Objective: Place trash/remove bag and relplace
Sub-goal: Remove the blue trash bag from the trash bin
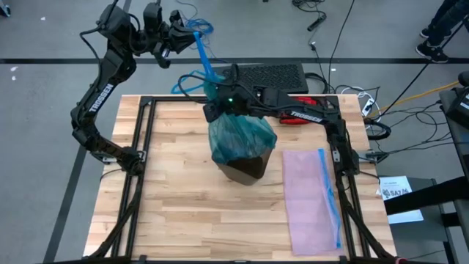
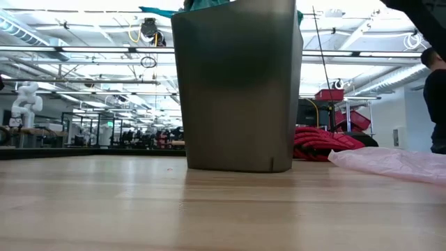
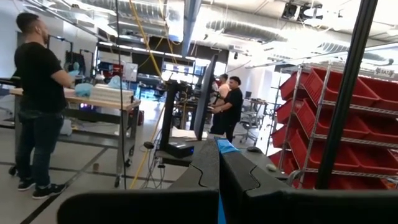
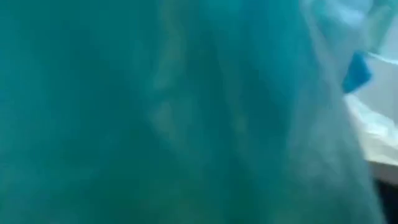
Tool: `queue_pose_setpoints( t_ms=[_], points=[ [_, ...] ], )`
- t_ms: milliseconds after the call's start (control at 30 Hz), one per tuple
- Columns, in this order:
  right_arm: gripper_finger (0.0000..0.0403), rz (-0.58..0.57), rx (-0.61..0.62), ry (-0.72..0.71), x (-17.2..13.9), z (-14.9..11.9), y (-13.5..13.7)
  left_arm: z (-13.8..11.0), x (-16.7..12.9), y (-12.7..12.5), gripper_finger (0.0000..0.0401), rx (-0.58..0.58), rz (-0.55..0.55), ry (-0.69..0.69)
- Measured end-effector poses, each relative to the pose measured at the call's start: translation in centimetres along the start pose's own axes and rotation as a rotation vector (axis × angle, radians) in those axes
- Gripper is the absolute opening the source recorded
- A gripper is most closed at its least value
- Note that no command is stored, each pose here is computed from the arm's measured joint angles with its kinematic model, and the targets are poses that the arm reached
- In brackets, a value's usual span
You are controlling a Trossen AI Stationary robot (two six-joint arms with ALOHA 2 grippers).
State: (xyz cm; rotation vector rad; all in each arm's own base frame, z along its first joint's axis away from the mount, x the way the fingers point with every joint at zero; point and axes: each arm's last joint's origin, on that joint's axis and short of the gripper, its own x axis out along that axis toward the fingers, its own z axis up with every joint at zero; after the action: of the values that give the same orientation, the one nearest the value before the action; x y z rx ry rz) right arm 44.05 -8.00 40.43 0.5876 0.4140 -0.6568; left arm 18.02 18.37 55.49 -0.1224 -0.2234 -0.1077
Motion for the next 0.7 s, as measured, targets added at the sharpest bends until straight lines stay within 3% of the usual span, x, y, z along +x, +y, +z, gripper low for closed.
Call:
queue_pose_setpoints(
  t_ms=[100,133,433,700],
  points=[
    [0.0052,0.012,-0.046,-0.009,-0.5,0.2,0.1,0.4,-0.5,-0.2,0.0000,0.016,0.015,-0.011],
    [0.0028,0.019,-0.072,-0.016,-0.7,0.2,0.3,0.6,-0.8,-0.3,0.0000,0.024,0.023,-0.016],
    [0.0001,0.040,-0.100,0.052,-1.6,-0.1,0.3,3.5,-3.1,-0.9,0.0000,0.115,0.111,-0.071],
    [0.0000,0.087,-0.118,0.032,-2.6,0.6,0.3,4.2,-4.0,-0.7,0.0000,0.094,0.157,-0.096]
  ],
)
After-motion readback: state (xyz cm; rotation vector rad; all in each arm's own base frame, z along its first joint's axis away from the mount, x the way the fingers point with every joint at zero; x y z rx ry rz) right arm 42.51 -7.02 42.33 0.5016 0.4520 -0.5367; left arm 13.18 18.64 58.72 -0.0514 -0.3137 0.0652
